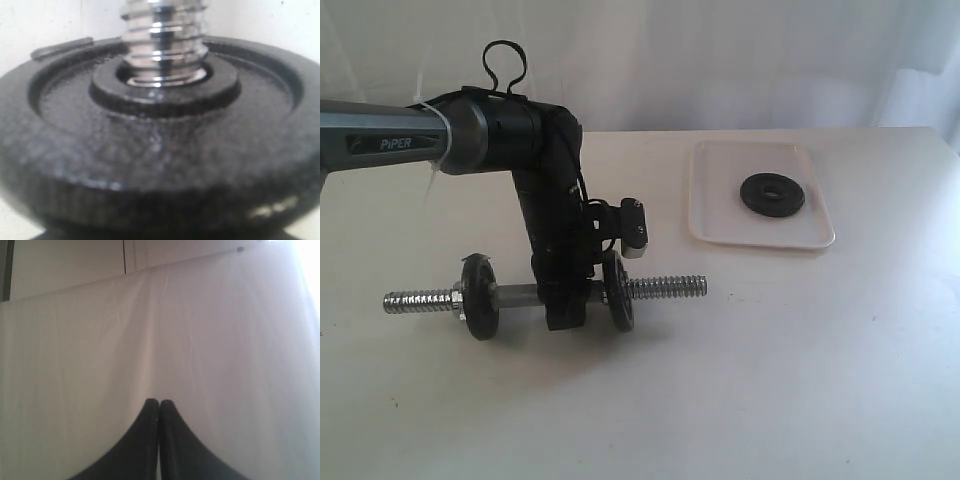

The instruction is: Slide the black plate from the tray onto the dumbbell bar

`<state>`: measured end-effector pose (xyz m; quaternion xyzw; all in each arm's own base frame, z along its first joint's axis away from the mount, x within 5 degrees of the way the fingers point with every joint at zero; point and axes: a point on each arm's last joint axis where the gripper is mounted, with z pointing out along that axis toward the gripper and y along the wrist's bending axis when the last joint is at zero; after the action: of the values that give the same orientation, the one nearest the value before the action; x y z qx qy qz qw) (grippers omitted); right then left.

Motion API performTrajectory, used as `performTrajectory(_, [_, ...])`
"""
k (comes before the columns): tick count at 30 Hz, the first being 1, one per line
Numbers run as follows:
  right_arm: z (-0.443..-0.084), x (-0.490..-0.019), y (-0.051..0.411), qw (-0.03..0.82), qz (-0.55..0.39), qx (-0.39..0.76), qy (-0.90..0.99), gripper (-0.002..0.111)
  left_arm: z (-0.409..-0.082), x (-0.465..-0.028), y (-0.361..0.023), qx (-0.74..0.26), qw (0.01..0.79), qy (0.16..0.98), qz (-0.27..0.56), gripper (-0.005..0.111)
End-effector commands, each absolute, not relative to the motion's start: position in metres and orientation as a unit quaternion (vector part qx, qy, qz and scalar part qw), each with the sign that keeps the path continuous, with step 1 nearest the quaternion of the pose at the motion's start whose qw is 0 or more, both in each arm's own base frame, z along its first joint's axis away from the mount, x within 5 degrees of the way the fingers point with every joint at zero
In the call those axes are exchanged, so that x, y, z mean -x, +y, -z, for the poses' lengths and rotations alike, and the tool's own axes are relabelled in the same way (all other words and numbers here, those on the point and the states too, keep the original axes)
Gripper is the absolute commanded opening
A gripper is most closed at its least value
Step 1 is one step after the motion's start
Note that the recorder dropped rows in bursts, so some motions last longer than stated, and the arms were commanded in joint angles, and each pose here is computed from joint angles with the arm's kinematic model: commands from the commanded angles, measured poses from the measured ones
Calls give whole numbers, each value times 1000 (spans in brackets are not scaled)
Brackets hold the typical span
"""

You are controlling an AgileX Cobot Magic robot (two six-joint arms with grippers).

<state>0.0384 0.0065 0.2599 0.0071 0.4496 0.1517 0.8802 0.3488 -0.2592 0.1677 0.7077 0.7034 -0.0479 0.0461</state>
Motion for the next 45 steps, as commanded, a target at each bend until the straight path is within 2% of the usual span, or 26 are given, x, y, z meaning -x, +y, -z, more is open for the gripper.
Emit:
performTrajectory(1, [-260, -37, 7, 862, -247, -54, 440, 0, -174, -348, -258, -708, 52, 703, 49, 0])
performTrajectory(7, [-265, -38, -1, 863, -258, -104, 423, 0, -174, -349, -259, -707, 62, 703, 47, 0])
performTrajectory(11, [-289, -41, 0, 869, -252, -98, 414, 0, -174, -349, -259, -707, 62, 703, 47, 0])
performTrajectory(16, [-335, -56, 4, 880, -226, -69, 413, 0, -174, -349, -259, -707, 62, 703, 47, 0])
performTrajectory(20, [-364, -88, 12, 873, -172, -25, 455, 0, -174, -349, -259, -707, 62, 703, 47, 0])
performTrajectory(21, [-373, -113, 16, 855, -125, -3, 503, 0, -174, -350, -259, -707, 63, 703, 46, 0])
performTrajectory(23, [-375, -152, 21, 819, -90, 17, 567, 0, -174, -350, -259, -706, 67, 703, 47, 0])
performTrajectory(26, [-363, -211, 30, 749, -80, 22, 657, 0, -174, -350, -260, -706, 68, 704, 48, 0])
performTrajectory(28, [-343, -260, 37, 670, -67, 30, 738, 0, -174, -350, -260, -706, 68, 704, 48, 0])
performTrajectory(32, [-302, -326, 53, 533, -58, 45, 843, 0, -175, -350, -260, -704, 70, 705, 53, 0])
performTrajectory(36, [-247, -361, 86, 453, -58, 94, 885, 0, -175, -350, -261, -702, 74, 707, 56, 0])
performTrajectory(45, [-195, -388, 99, 384, -52, 106, 916, 0, -175, -350, -262, -700, 76, 707, 58, 0])
